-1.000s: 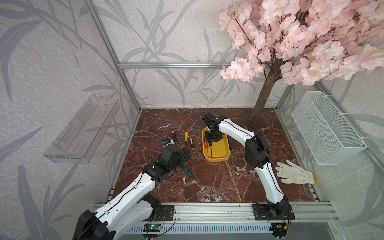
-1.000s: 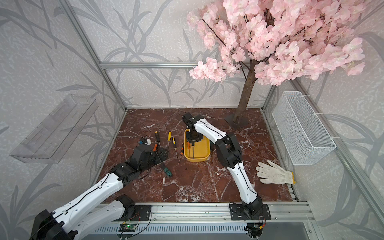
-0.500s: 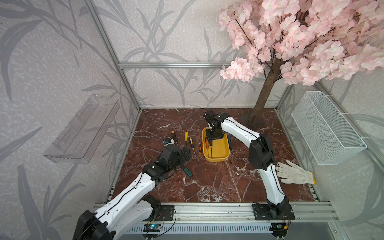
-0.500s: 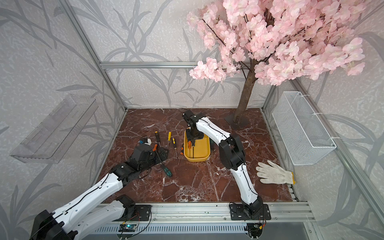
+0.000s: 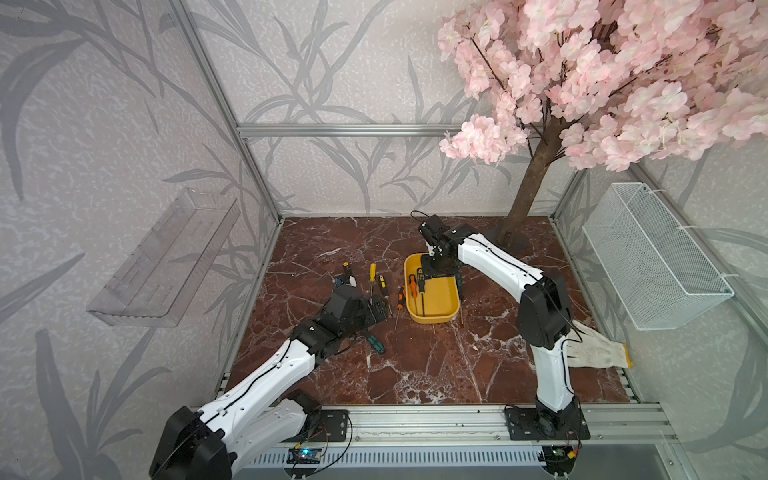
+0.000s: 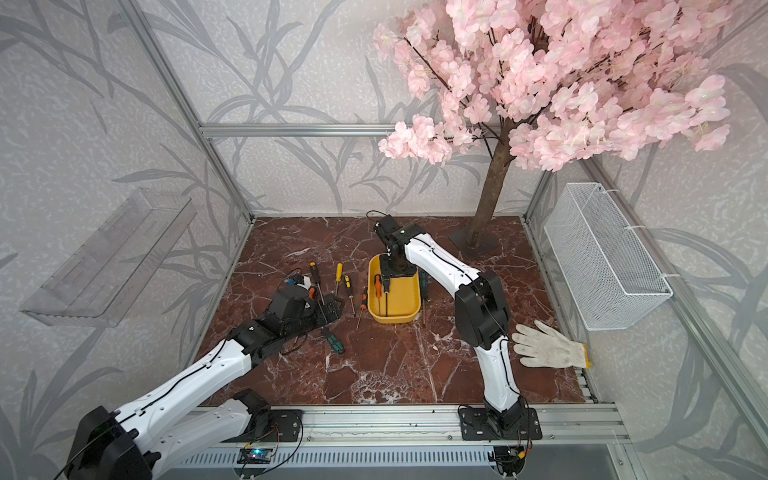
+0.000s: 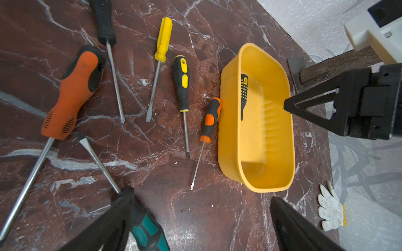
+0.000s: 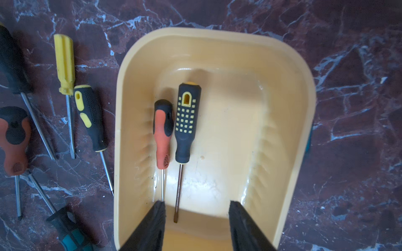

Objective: Put the screwdriver on the desktop into the storage box
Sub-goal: Place the screwdriver in the storage box, then pick up the screwdriver from the center of the board.

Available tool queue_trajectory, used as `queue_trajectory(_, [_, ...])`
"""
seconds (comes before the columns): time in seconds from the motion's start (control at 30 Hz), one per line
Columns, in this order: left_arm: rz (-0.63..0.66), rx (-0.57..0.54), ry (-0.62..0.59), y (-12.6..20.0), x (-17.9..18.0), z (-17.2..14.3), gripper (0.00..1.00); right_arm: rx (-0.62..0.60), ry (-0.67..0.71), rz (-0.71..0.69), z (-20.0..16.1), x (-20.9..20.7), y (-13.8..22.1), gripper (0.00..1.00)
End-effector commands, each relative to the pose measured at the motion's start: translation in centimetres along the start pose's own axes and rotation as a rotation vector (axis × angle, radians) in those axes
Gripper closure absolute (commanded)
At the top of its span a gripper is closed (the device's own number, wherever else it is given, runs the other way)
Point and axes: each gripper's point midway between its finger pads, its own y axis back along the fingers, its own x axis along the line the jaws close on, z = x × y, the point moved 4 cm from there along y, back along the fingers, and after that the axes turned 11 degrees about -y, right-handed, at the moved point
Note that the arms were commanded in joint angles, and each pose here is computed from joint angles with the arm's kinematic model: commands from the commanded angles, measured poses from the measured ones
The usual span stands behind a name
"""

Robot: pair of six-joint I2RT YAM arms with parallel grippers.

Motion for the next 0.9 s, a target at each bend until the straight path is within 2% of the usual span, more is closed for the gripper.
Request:
queue_trajectory(0.0, [-0.066, -0.031, -0.022, 0.3, -1.8, 1.2, 0.0, -0.045, -0.058, 0.022, 0.7, -1.5, 2.2, 0.49])
queue_trajectory(0.4, [-0.112, 0.02, -0.093, -1.7, -5.5, 0.4, 0.0, -0.066, -0.229, 0.04, 0.0, -8.1, 3.0, 0.5])
queue_trajectory(0.63, [-0.137, 0.079, -0.134, -3.2, -7.8, -0.9, 0.0, -0.025, -0.321, 0.024, -0.8, -11.6, 0.8, 0.5])
queue_trajectory(0.87, [-0.132, 0.084, -0.143, -3.3, -8.1, -1.2, 0.0, 0.043, -0.331, 0.017, -1.4, -11.7, -2.5, 0.52])
